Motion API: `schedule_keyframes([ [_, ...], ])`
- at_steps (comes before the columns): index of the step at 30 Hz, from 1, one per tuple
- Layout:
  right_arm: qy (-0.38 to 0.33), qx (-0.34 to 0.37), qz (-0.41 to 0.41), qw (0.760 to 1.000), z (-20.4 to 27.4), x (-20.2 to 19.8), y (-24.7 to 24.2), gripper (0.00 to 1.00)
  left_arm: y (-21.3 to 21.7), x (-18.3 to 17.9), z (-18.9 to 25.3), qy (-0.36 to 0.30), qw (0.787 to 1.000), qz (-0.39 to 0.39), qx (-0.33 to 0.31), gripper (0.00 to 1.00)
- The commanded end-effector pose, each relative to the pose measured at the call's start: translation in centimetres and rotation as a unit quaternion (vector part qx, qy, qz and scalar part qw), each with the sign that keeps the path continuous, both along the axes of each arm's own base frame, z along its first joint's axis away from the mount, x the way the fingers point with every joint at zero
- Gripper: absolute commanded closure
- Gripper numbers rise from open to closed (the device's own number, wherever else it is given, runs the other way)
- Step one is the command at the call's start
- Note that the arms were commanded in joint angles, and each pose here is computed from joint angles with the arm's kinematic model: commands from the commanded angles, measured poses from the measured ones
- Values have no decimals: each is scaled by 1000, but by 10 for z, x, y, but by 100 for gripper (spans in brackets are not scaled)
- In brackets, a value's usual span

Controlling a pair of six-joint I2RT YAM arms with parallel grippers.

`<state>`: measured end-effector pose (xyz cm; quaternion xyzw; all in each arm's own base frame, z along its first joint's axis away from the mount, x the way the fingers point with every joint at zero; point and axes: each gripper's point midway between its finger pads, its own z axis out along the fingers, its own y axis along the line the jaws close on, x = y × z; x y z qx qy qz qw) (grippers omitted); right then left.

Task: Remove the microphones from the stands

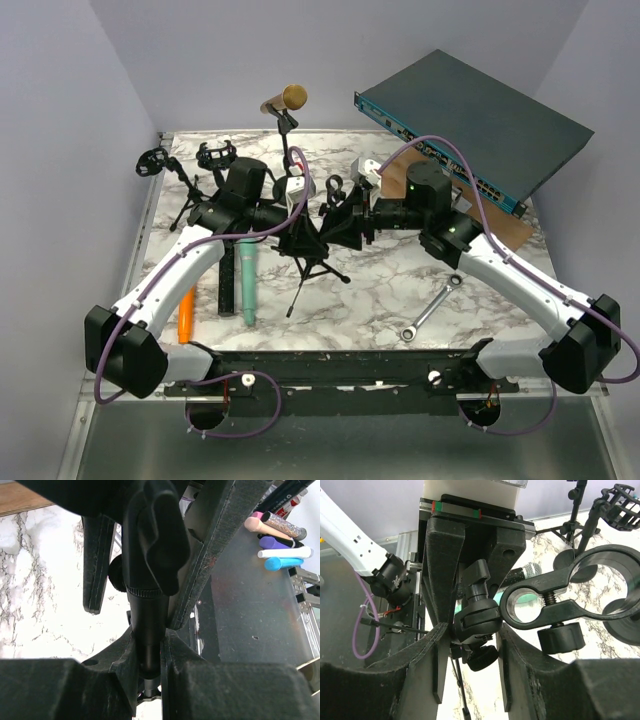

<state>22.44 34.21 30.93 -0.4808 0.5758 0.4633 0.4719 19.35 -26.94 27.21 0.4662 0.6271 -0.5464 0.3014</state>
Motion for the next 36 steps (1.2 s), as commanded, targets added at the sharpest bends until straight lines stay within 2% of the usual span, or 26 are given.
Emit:
schedule_keyframes([
  [1,-17,20,19,999,9,-2,5,58,-8,-12,17,-17,999,-44,-24,100],
  [5,-15,25,28,999,9,-5,5,72,-9,-11,16,-18,999,-42,-22,100],
  [10,-12,23,26,999,8,-5,5,99,-10,-8,15,-17,999,-36,-19,100],
  [13,-16,23,11,1000,9,-2,3,99,-10,-2,14,-18,1000,-20,-12,100],
  [19,-37,19,-76,996,15,23,-8,99,-9,16,7,-31,999,33,11,65],
  [24,-44,16,-112,993,16,36,-12,99,-7,31,3,-38,997,69,26,49],
  [30,-54,7,-164,985,14,56,-17,99,-3,39,-2,-42,994,92,40,39],
  [36,-69,-4,-200,977,5,74,-20,99,8,47,-7,-54,990,120,52,37],
])
